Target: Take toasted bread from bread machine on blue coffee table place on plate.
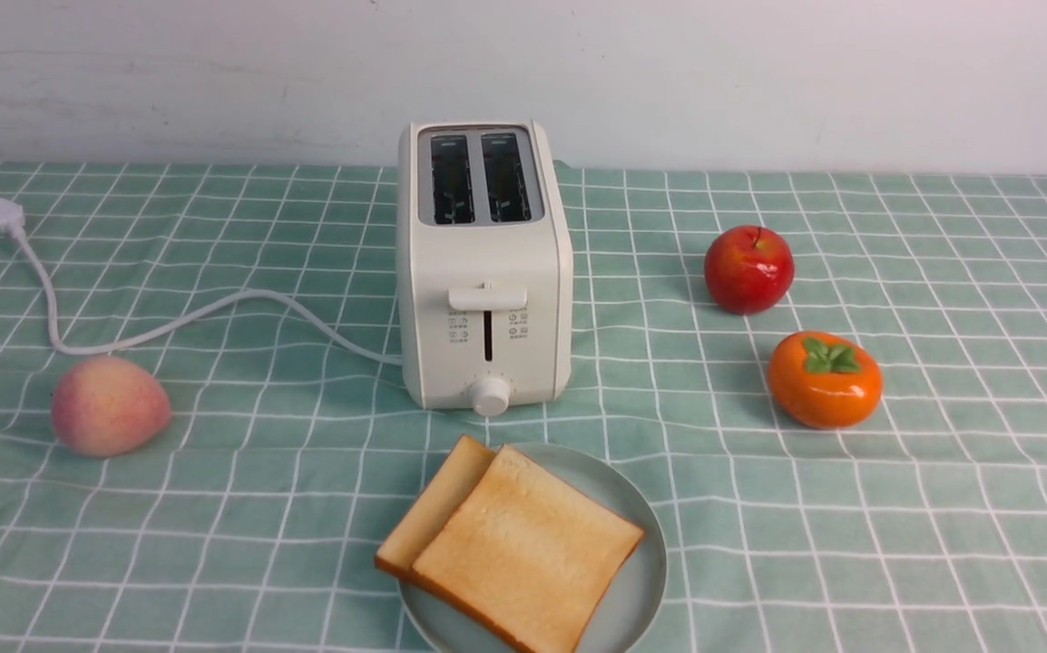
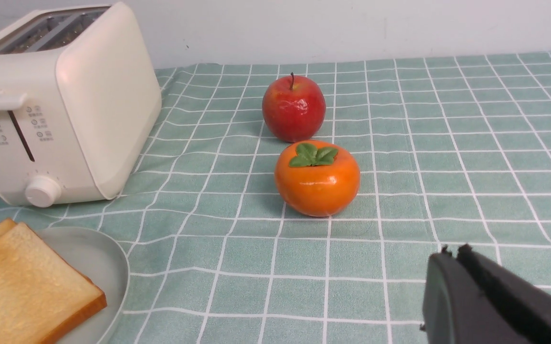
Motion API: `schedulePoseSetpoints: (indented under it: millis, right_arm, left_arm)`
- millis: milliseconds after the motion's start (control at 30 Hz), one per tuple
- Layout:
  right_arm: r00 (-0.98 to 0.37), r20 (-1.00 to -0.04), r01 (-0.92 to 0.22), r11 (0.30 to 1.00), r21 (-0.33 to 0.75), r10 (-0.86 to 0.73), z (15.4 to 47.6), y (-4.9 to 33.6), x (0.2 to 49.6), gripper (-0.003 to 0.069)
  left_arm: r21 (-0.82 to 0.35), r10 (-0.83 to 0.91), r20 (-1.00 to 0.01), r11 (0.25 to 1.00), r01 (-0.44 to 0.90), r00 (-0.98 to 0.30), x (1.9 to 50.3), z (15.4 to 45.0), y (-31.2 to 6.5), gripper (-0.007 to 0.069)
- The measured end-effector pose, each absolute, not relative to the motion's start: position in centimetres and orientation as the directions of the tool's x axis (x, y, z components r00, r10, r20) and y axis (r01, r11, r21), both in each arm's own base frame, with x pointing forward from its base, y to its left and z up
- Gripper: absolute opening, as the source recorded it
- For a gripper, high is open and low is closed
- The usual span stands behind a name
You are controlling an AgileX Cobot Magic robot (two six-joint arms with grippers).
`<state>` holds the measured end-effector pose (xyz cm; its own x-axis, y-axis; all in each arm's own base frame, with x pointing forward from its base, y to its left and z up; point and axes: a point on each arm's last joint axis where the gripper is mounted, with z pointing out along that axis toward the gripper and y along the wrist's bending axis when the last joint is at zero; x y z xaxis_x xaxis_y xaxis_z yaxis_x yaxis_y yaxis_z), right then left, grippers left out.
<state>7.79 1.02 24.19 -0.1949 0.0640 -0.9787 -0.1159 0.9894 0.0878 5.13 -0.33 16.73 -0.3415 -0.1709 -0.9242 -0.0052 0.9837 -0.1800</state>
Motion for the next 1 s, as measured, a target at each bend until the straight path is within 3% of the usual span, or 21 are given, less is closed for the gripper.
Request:
schedulePoseSetpoints:
  millis: [1000]
  right_arm:
    - [-0.187, -0.980, -0.116, 0.990, 0.085, 0.062, 24.24, 0.97, 7.58, 0.0042]
  left_arm:
    - [-0.203, -0.202, -0.921, 0.979, -0.030, -0.333, 5.16, 16.78, -0.17, 0.0016]
